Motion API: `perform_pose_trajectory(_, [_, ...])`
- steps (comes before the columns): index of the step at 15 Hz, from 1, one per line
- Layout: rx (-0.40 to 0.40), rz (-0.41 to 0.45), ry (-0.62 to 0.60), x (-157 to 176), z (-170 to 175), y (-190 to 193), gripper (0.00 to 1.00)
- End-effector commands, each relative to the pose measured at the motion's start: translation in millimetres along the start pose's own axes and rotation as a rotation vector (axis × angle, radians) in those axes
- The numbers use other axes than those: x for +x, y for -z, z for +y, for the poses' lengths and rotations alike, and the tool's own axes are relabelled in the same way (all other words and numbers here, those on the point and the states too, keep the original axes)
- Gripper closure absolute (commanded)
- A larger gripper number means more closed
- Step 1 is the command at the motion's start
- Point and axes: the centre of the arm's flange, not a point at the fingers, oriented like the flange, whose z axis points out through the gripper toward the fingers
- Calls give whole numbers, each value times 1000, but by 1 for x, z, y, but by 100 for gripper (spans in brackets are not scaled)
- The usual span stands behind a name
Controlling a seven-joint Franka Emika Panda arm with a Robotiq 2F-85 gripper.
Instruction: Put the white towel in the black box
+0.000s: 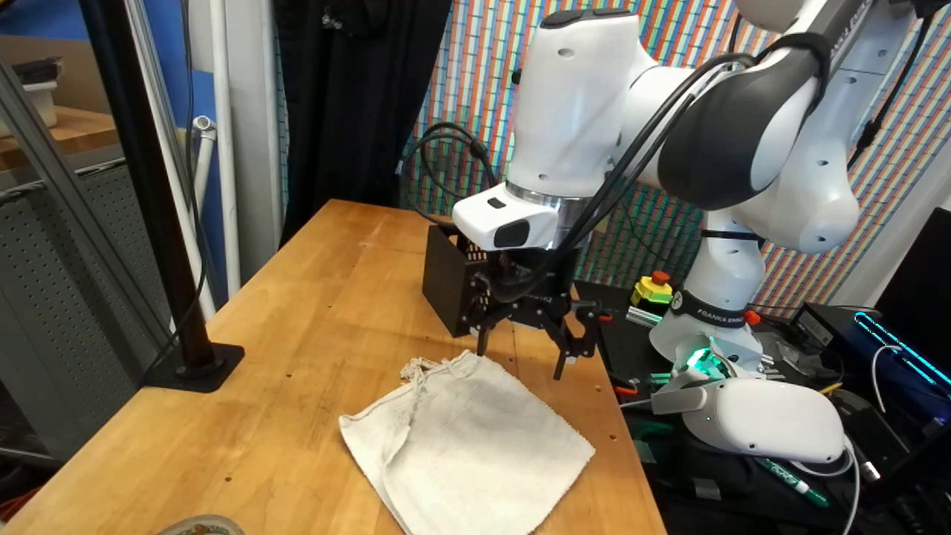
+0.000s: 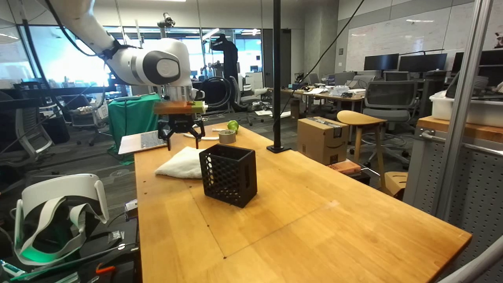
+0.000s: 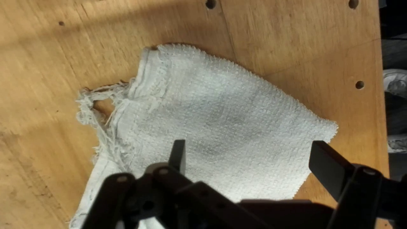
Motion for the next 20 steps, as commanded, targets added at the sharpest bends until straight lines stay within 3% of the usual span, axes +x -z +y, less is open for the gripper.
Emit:
perform_pose_trajectory(1, [-13,-8,78,21,22,-14,0])
perform_pose_trajectory(8, [-11,-56,198,58,43,-44,0])
perform_pose_trajectory(16, [96,-76,237,77,57,-102,0])
perform_pose_trajectory(17, [106,-85,235,76,58,-104,3])
perform_pose_trajectory(18, [114,-92,231,76,59,-106,26])
perform_pose_trajectory(20, [119,-102,225,77,61,-106,30])
